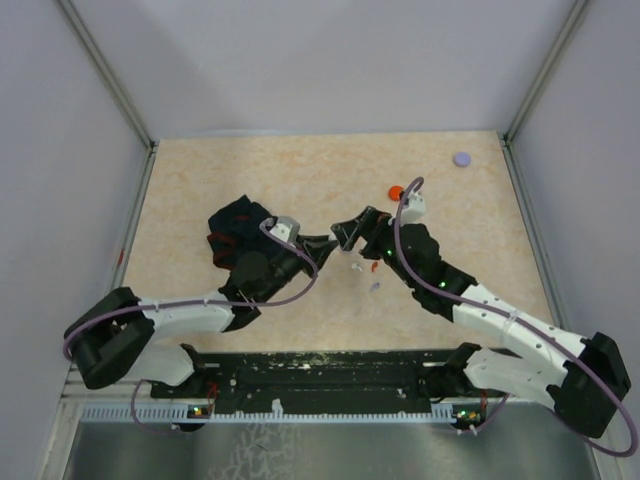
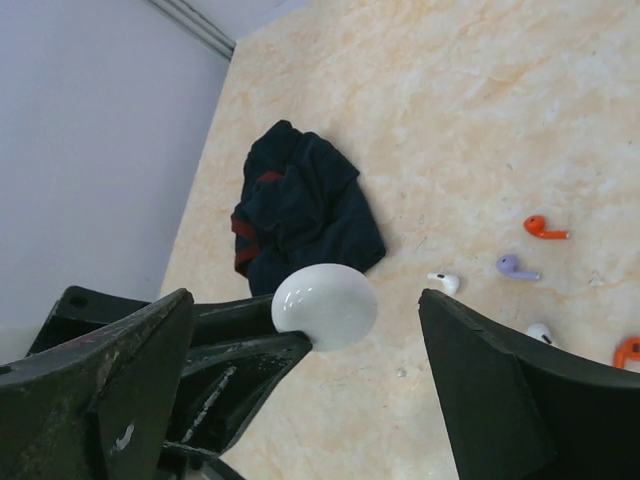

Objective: Insert the wireless bluetooth earbuds into the charging case
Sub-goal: Pick up the charging case at the center of the board.

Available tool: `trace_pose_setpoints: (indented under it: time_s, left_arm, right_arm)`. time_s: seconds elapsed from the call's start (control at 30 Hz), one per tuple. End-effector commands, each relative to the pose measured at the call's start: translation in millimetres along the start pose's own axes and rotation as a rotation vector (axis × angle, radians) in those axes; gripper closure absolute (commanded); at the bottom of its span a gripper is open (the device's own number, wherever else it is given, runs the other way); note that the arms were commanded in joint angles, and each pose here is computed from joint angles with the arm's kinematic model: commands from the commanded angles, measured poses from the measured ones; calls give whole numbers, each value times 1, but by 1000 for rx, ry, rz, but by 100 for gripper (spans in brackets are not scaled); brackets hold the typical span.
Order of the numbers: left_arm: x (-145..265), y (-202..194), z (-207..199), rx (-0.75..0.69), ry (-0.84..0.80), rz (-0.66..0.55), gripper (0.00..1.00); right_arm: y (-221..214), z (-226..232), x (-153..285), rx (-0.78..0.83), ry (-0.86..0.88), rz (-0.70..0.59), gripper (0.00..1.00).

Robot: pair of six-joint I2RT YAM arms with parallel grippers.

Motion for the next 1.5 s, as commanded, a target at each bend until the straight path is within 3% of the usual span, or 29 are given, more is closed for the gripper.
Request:
trace_pose_setpoints:
  time_s: [0.0, 0.13, 0.23, 0.57, 1.0, 1.3, 1.47]
  left_arm:
    - [12, 3, 8, -27, -25, 31, 99]
    - [23, 11, 13, -13, -115, 33, 100]
    - [32, 17, 23, 25, -178, 22, 100]
    - [56, 40, 23, 41, -440, 12, 100]
    - [70, 61, 8, 0, -600, -10, 100]
    - [72, 62, 3, 7, -668, -20, 100]
    - [72, 62, 1, 9, -691, -15, 98]
  right_arm:
    - [25, 25, 7, 188, 73, -53, 8]
    - [23, 24, 8, 386, 131, -8, 12]
    - [14, 26, 15, 607, 295, 62, 12]
    - [-1, 36, 31, 793, 653, 396, 12]
    - [-10, 39, 31, 840, 795, 501, 28]
    - [-14, 41, 27, 827, 832, 529, 45]
    - [-13, 43, 29, 836, 842, 538, 67]
Point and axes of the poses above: each gripper's point midway between its finger pads, its own x axis back along the fingers, its own z axis along the line the jaws close on, y = z × x, the point moved 7 cm from there along x, back along the fingers, and after that the axes turned 12 degrees about -x, right-handed, at the moved point
